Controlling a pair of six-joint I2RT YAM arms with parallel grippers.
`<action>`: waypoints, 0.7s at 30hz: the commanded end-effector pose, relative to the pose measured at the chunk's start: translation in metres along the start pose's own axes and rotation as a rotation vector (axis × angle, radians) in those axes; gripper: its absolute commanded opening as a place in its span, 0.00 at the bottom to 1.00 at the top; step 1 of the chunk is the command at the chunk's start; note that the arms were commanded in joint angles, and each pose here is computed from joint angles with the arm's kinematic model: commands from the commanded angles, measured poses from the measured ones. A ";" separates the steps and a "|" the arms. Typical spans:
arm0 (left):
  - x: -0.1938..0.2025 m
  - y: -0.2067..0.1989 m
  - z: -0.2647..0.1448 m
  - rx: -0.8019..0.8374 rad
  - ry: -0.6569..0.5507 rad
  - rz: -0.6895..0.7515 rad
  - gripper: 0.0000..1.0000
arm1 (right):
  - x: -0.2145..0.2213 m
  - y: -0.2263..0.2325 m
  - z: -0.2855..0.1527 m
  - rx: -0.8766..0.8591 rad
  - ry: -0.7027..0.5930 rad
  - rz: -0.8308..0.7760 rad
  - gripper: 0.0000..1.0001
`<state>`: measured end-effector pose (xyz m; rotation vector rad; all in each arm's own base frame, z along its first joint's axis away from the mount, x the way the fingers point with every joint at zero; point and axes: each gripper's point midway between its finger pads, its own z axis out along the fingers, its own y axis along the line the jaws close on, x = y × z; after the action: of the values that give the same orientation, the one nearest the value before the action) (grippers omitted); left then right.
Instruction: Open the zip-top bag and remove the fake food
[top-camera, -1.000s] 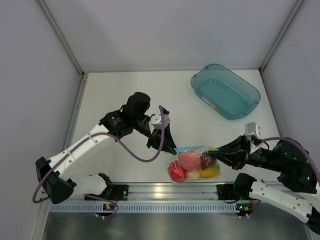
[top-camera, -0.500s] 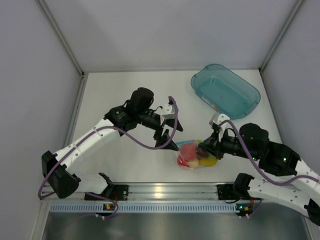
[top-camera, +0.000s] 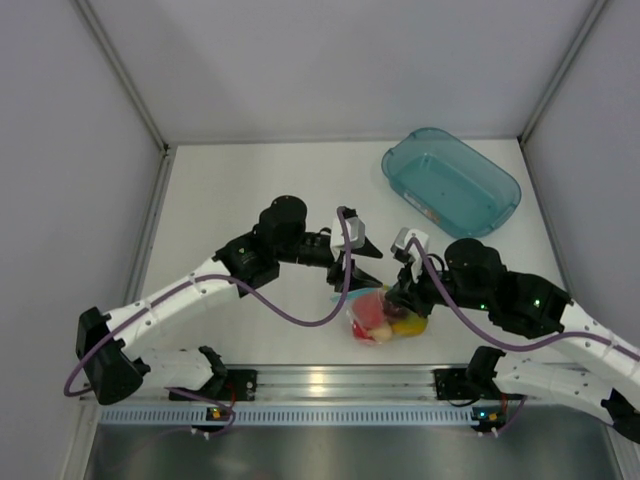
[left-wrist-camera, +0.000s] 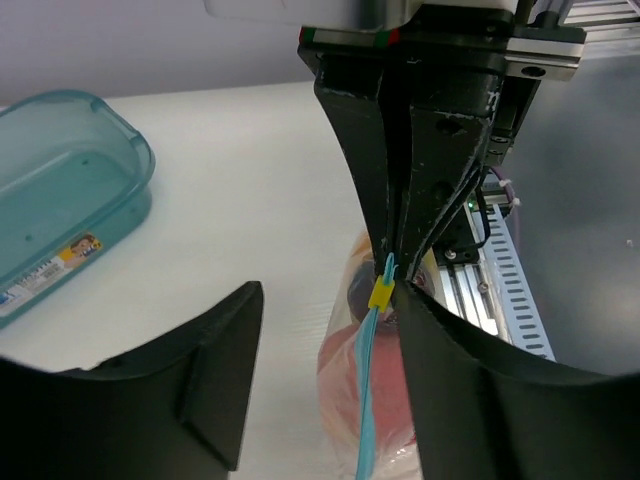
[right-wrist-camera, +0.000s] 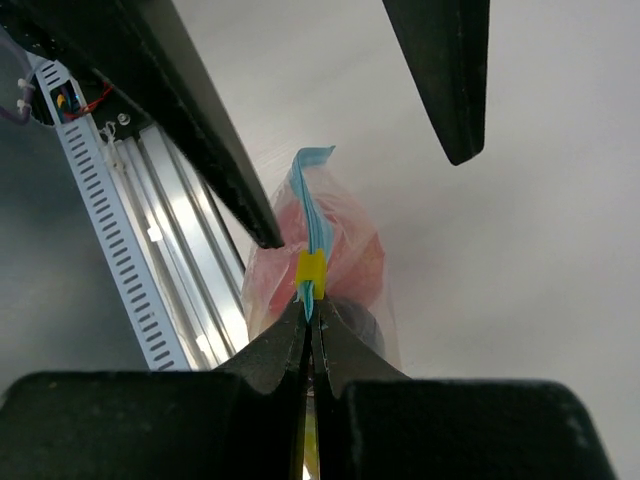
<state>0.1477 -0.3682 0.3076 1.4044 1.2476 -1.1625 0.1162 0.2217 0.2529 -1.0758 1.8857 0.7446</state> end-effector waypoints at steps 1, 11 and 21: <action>-0.027 0.002 0.004 0.015 -0.101 0.058 0.58 | -0.028 0.007 -0.012 -0.036 -0.101 -0.033 0.00; -0.023 -0.025 0.011 0.179 -0.101 0.011 0.40 | -0.029 0.003 -0.012 -0.013 -0.113 -0.037 0.00; -0.004 -0.027 0.019 0.219 -0.066 -0.054 0.35 | -0.033 0.001 -0.012 0.001 -0.127 -0.036 0.00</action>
<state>0.1225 -0.3821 0.2974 1.4816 1.2203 -1.3899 0.1155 0.2207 0.2582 -1.0711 1.8596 0.7512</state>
